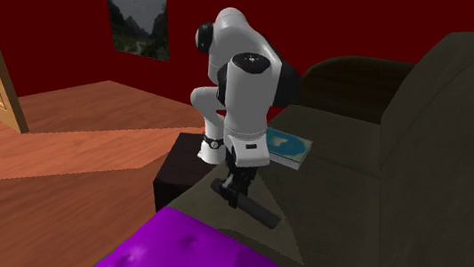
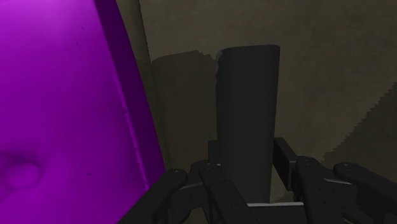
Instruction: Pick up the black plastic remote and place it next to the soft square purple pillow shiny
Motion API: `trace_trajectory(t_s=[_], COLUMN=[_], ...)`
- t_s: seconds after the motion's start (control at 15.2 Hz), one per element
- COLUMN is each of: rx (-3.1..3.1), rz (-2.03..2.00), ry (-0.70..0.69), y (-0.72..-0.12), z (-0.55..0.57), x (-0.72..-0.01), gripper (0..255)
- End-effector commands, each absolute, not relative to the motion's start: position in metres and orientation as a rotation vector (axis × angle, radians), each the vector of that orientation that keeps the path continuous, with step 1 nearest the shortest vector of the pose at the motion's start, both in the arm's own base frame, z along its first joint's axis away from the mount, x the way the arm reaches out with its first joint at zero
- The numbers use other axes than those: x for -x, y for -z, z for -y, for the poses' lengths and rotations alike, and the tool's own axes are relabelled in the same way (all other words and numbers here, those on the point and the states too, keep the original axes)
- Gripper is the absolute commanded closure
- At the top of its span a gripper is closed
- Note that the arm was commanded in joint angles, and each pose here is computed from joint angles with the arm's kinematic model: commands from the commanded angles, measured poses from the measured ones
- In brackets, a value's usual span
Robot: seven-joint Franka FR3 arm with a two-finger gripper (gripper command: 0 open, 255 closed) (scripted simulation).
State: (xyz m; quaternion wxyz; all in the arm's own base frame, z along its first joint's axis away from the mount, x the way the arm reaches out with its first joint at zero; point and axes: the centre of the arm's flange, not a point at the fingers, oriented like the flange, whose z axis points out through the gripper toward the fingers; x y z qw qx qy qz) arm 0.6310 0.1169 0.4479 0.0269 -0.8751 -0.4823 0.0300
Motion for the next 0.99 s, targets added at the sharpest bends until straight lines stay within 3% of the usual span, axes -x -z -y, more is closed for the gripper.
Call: trace_trajectory(t_s=[0.0, 0.92], rx=[2.703, 2.703], rz=[1.490, 1.490], ry=[-0.092, -0.092], y=[-0.438, -0.364], z=[-0.117, -0.117], x=[-0.630, -0.630], gripper=[255, 255])
